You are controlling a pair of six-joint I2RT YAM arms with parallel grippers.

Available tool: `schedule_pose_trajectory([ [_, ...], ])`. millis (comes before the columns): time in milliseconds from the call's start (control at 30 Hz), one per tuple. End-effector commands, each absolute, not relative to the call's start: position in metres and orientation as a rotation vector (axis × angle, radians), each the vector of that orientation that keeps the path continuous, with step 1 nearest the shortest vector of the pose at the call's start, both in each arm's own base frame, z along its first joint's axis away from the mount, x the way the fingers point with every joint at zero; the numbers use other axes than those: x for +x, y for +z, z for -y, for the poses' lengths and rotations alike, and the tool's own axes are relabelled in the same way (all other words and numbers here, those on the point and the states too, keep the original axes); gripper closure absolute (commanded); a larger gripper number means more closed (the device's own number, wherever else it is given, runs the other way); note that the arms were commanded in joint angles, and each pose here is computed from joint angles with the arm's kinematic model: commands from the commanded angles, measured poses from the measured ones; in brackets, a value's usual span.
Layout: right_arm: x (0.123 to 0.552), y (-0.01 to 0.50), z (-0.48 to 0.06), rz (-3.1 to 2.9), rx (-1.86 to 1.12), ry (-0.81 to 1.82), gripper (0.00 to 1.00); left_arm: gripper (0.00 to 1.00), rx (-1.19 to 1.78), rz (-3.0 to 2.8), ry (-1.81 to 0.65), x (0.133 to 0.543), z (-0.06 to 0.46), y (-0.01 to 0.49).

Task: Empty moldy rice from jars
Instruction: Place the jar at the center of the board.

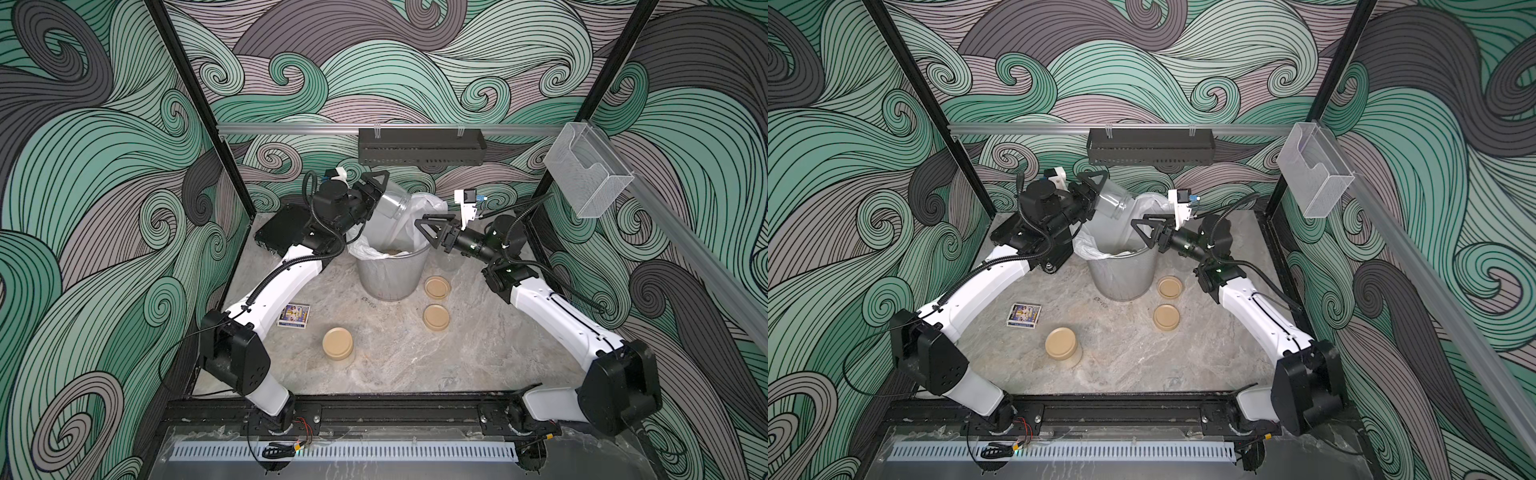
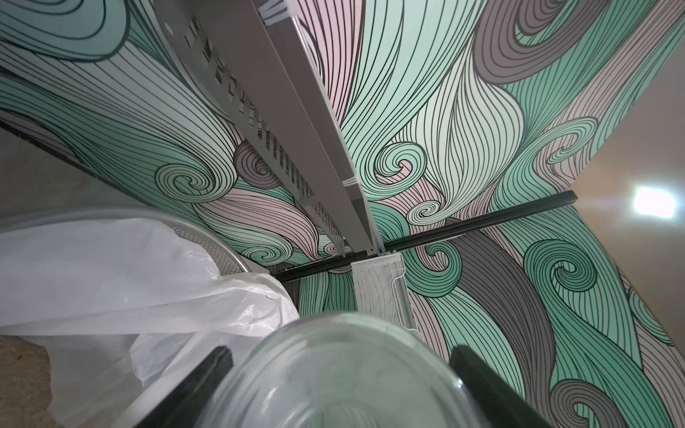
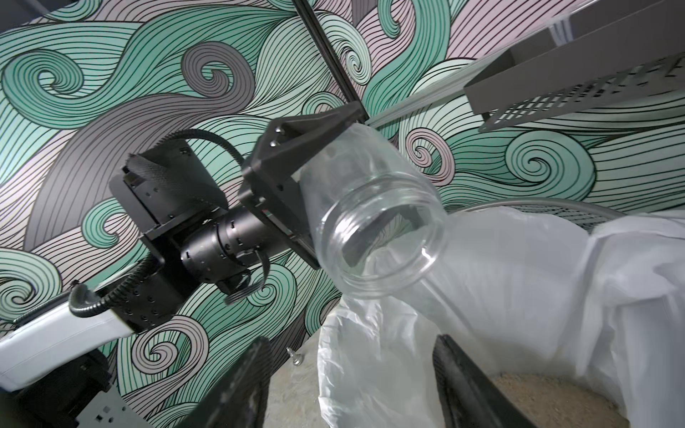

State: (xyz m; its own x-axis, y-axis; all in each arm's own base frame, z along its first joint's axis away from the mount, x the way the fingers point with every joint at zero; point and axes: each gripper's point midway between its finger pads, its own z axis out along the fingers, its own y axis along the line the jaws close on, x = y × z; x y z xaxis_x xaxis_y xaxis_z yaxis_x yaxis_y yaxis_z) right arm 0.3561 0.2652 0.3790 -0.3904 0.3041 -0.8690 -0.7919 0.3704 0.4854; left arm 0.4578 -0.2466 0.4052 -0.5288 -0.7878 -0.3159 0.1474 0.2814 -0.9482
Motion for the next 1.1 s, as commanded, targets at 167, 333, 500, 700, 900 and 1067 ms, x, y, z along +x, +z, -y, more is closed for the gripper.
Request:
schedule_pose_trajectory([
  [167,0.357,0.403,-0.289,-1.452,-0.529,1.303,0.33,0.51,-0.576,-1.627,-1.625,0.453,0.267,0.432],
  [333,0.364,0.399,-0.296,-1.457,-0.526,1.315,0.35,0.51,-0.589,-1.651,-1.646,0.45,0.274,0.424],
  [500,0.37,0.399,-0.301,-1.45,-0.52,1.321,0.39,0.51,-0.579,-1.656,-1.655,0.449,0.278,0.424],
  [700,0.377,0.401,-0.307,-1.444,-0.517,1.329,0.54,0.51,-0.579,-1.667,-1.656,0.446,0.281,0.421],
  [900,0.384,0.396,-0.31,-1.458,-0.493,1.335,0.93,0.47,-0.578,-1.671,-1.658,0.445,0.281,0.422],
  [1067,0.383,0.395,-0.311,-1.459,-0.497,1.341,1.0,0.19,-0.608,-1.694,-1.647,0.446,0.281,0.414],
])
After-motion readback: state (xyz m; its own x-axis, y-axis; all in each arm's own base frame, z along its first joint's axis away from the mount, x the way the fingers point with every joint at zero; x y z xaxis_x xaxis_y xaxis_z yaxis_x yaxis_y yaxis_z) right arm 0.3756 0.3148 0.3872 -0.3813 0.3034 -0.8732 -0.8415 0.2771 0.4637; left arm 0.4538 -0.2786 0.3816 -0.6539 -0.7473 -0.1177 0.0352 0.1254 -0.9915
